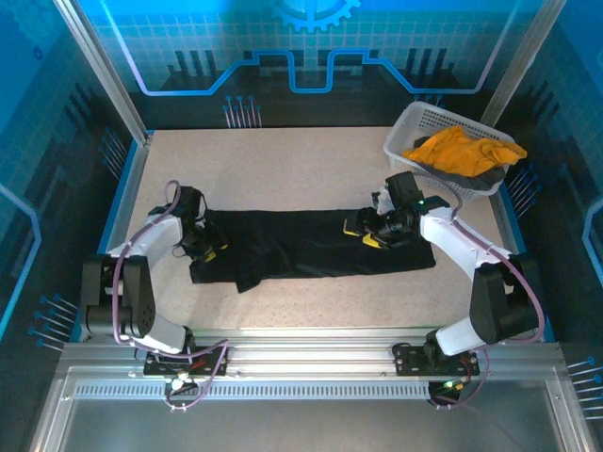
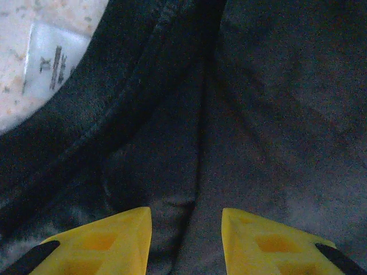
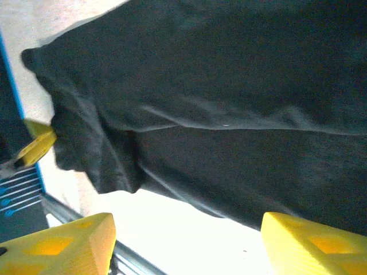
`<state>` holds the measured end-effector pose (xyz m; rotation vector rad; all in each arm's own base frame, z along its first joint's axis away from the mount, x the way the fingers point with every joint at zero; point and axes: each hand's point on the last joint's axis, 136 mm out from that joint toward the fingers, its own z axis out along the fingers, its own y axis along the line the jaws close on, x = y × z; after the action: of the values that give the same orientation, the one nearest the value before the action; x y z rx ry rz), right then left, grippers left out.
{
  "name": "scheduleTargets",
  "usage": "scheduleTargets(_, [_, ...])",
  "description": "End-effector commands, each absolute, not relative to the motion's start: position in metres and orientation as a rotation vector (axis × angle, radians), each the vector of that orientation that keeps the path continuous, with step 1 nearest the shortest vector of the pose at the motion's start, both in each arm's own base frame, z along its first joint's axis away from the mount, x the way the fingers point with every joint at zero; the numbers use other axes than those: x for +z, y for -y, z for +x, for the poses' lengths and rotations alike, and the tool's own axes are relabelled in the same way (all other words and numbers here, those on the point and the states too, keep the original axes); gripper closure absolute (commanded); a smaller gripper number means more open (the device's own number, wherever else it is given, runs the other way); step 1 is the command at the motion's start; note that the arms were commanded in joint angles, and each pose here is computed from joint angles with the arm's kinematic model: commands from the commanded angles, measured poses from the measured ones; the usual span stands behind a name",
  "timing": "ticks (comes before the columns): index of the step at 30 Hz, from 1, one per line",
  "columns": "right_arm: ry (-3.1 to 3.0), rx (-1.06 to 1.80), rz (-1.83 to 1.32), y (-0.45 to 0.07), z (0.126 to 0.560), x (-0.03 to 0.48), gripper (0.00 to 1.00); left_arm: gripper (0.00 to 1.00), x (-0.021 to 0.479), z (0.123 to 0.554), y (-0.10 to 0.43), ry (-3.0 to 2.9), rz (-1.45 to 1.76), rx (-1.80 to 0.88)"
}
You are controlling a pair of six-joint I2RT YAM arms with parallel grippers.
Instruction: Fold and stack the t-shirts
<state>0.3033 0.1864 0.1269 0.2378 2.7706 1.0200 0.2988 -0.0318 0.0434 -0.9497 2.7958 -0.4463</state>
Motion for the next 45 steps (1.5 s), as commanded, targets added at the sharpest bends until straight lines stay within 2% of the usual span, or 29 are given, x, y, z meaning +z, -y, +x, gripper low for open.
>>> scheduleTargets(1, [-2.710, 1.129, 0.127, -0.204, 0.310, 0.146, 0.31, 0.61, 0.039, 0.316, 0.031, -2.777, -0.840, -0.472])
scheduleTargets(15, [-2.742, 1.091, 0.185, -0.200, 0.310, 0.133, 0.31, 0.62, 0.030, 0.304, 0.047, -2.786, -0.887, -0.586])
scheduleTargets(25, [-2.758, 1.075, 0.190, -0.200, 0.311, 0.131, 0.31, 0.68, 0.025, 0.307, 0.062, -2.808, -0.905, -0.651])
scheduleTargets(31, [-2.763, 1.070, 0.195, -0.199, 0.309, 0.130, 0.32, 0.77, 0.032, 0.302, 0.059, -2.799, -0.924, -0.612])
scheduleTargets(36, [-2.770, 1.062, 0.199, -0.198, 0.310, 0.128, 0.32, 1.00, 0.041, 0.299, 0.055, -2.789, -0.922, -0.577])
scheduleTargets(45, [-2.782, 1.054, 0.202, -0.197, 0.310, 0.126, 0.33, 1.00, 0.070, 0.302, 0.045, -2.778, -0.947, -0.505])
